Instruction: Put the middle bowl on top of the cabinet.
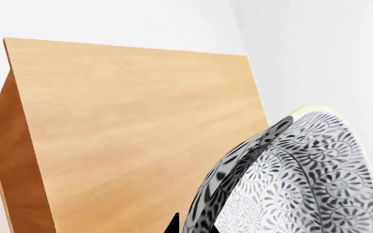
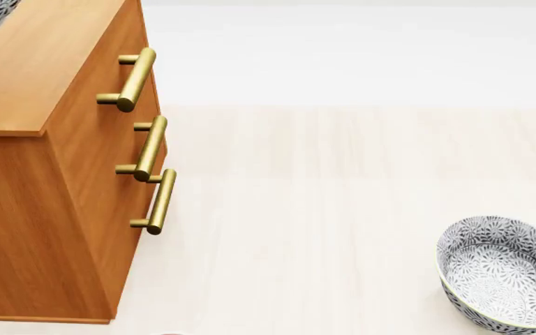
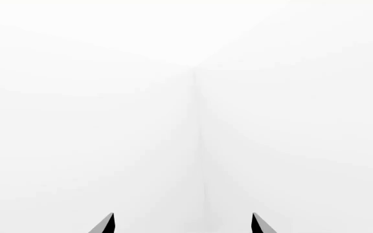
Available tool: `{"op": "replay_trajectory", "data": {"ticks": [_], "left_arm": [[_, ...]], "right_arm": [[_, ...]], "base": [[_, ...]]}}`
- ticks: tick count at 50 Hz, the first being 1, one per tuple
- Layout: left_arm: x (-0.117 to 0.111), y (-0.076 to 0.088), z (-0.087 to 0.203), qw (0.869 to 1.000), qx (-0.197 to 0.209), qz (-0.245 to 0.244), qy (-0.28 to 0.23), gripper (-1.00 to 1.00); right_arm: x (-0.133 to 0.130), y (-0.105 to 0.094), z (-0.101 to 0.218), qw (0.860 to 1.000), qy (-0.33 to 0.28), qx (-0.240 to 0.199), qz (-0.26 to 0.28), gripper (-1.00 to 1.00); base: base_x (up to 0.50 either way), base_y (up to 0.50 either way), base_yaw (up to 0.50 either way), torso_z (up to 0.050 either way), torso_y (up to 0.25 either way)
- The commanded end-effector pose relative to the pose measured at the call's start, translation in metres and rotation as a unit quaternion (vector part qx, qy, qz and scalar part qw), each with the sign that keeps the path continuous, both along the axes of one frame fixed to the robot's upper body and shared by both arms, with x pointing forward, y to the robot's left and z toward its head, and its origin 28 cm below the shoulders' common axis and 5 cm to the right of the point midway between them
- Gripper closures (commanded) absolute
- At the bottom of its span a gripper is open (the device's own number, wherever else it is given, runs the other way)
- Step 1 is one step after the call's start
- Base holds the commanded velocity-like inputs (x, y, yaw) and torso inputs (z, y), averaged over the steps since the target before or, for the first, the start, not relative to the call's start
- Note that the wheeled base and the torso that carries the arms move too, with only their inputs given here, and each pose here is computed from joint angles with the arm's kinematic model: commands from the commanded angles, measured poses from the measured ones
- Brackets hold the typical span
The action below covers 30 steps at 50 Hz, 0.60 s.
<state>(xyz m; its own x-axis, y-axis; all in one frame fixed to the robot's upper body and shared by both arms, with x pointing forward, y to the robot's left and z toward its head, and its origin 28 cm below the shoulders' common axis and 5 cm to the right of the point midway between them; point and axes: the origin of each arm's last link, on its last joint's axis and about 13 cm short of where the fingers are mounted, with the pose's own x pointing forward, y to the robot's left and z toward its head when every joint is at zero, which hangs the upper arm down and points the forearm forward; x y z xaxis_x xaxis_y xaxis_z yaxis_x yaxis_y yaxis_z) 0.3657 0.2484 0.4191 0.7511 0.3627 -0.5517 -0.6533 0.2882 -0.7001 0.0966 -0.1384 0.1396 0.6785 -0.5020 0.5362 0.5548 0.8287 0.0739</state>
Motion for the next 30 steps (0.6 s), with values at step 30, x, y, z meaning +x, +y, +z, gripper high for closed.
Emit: {"op": "replay_trajectory", "data": {"ticks": [30], "left_arm": [[0.019, 0.020, -0.047, 0.996, 0.018, 0.063, 0.063, 1.00]], "right_arm": [[-0.003, -0.001, 0.001, 1.000, -0.005, 0.000, -0.003, -1.00]], "base": [[0.00, 0.00, 0.00, 0.000, 0.000]]}}
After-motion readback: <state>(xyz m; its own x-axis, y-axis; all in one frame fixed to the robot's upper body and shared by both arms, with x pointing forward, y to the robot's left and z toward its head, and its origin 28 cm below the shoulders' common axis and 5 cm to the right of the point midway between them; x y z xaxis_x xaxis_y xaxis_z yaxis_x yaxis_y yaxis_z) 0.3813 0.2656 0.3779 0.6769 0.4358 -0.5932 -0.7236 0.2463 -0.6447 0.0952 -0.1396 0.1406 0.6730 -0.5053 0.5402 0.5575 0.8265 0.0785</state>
